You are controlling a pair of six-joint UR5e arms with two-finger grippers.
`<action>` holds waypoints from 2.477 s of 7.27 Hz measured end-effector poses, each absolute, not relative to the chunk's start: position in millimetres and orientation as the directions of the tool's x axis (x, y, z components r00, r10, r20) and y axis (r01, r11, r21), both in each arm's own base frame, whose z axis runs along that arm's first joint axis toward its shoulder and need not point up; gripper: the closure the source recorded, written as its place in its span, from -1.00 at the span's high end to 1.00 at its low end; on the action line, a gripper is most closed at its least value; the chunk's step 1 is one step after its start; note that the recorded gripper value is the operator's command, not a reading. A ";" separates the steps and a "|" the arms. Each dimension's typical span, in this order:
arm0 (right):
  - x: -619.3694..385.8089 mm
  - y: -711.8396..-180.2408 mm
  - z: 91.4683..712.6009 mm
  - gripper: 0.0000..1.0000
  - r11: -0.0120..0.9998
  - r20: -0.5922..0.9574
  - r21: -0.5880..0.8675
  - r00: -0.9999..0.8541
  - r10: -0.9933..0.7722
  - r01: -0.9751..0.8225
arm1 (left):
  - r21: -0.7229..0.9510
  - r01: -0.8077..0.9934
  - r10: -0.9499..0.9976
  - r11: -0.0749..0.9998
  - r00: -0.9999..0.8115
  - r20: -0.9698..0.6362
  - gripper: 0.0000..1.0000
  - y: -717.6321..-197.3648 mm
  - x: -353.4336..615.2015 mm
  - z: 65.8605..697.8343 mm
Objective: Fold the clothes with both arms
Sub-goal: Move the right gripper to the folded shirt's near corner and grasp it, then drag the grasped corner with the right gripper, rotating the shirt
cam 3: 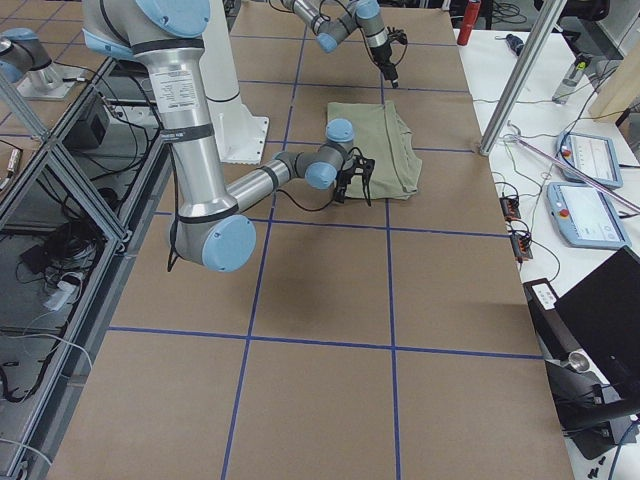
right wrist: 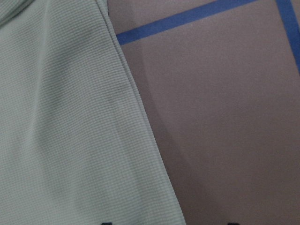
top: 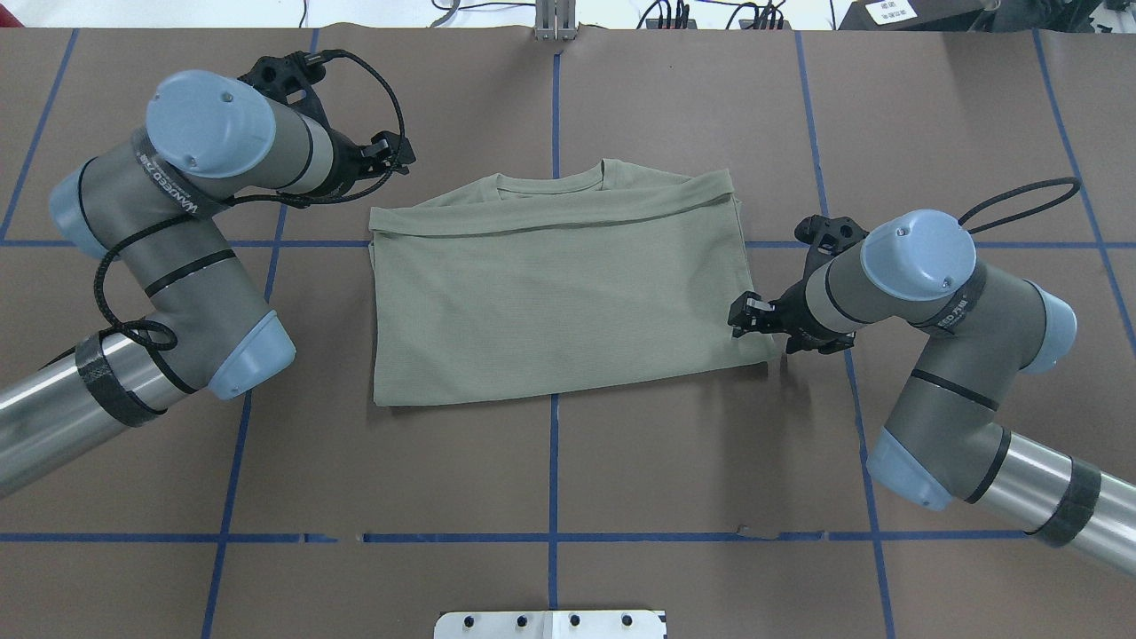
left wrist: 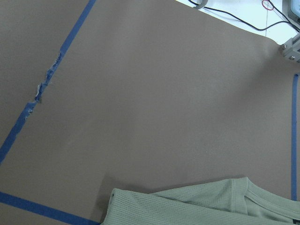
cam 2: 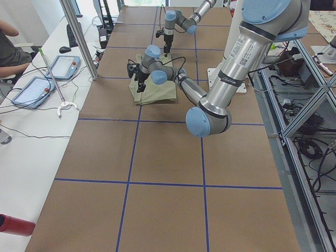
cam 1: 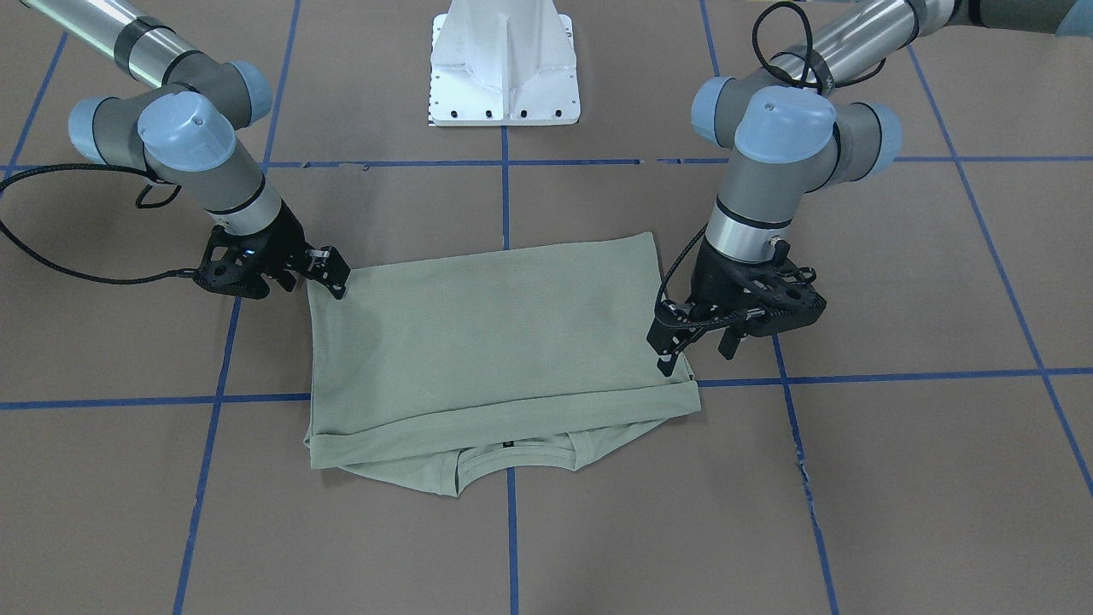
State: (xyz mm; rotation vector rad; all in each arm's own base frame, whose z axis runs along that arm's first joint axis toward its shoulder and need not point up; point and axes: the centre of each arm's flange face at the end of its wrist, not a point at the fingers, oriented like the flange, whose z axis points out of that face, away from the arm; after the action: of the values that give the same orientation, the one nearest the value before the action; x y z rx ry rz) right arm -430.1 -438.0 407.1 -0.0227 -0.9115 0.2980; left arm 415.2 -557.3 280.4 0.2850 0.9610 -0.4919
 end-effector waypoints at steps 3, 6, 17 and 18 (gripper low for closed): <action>-431.4 -437.6 406.3 -1.00 0.961 0.777 -0.140 0.576 0.256 -0.239 | 0.017 0.519 -0.271 0.854 0.474 -0.838 0.97 -556.9 414.8 279.2; -424.6 -436.4 404.4 -1.00 0.962 0.782 -0.143 0.570 0.253 -0.232 | 0.018 0.519 -0.269 0.855 0.472 -0.840 0.97 -556.7 415.5 276.7; -337.0 -166.7 440.2 1.00 0.921 0.728 -0.301 0.684 0.054 0.247 | 0.021 0.534 -0.271 0.845 0.462 -0.845 0.97 -545.5 410.4 261.0; -338.5 -159.3 441.1 1.00 0.913 0.726 -0.307 0.687 0.042 0.268 | 0.021 0.533 -0.270 0.846 0.462 -0.844 0.98 -542.6 409.2 256.8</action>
State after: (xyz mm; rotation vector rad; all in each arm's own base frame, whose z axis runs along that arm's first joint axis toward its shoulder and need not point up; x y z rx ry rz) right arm -338.5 -159.3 441.1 -0.4115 -0.8096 -0.1304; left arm 409.2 -542.6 256.8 0.3015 0.9722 -0.5033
